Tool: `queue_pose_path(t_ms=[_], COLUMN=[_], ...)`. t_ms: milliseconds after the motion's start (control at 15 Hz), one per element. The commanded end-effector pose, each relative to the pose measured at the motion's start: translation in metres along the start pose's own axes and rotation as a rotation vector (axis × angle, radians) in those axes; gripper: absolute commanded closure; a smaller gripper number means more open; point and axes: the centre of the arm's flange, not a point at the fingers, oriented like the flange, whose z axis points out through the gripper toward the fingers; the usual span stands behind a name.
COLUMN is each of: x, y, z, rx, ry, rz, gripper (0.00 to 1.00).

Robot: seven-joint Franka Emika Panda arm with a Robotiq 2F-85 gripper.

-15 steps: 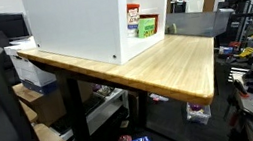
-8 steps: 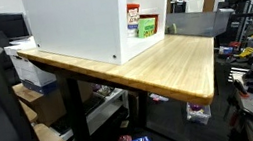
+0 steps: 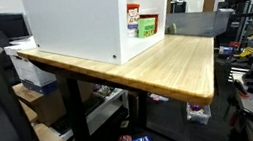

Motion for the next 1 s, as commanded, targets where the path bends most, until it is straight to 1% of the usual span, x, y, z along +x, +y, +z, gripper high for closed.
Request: queue_pose_path(t_ms=[0,67,133,200,267,333,733,867,933], x=[0.000,0.000,-0.001,-0.001,-0.001,-0.001,-0.002,-0.003,-0.003], y=[0.000,0.000,0.000,0.000,0.000,0.000,0.001,0.002,0.003], z=[0.000,0.000,-0.001,-0.001,-0.002,-0.002,-0.009,-0.014,-0.017], rx=[-0.001,-0.002,-0.001,0.000,-0.001,-0.002,0.001,0.003,0.003], ry=[0.000,0.000,0.001,0.000,0.000,-0.001,0.007,0.014,0.020], rz=[0.002,0.001,-0.001,-0.003,-0.003,-0.003,0.001,0.004,0.006], gripper=[0.88,0.85,0.76,0.51,0.50,0.48,0.14,0.01,0.01])
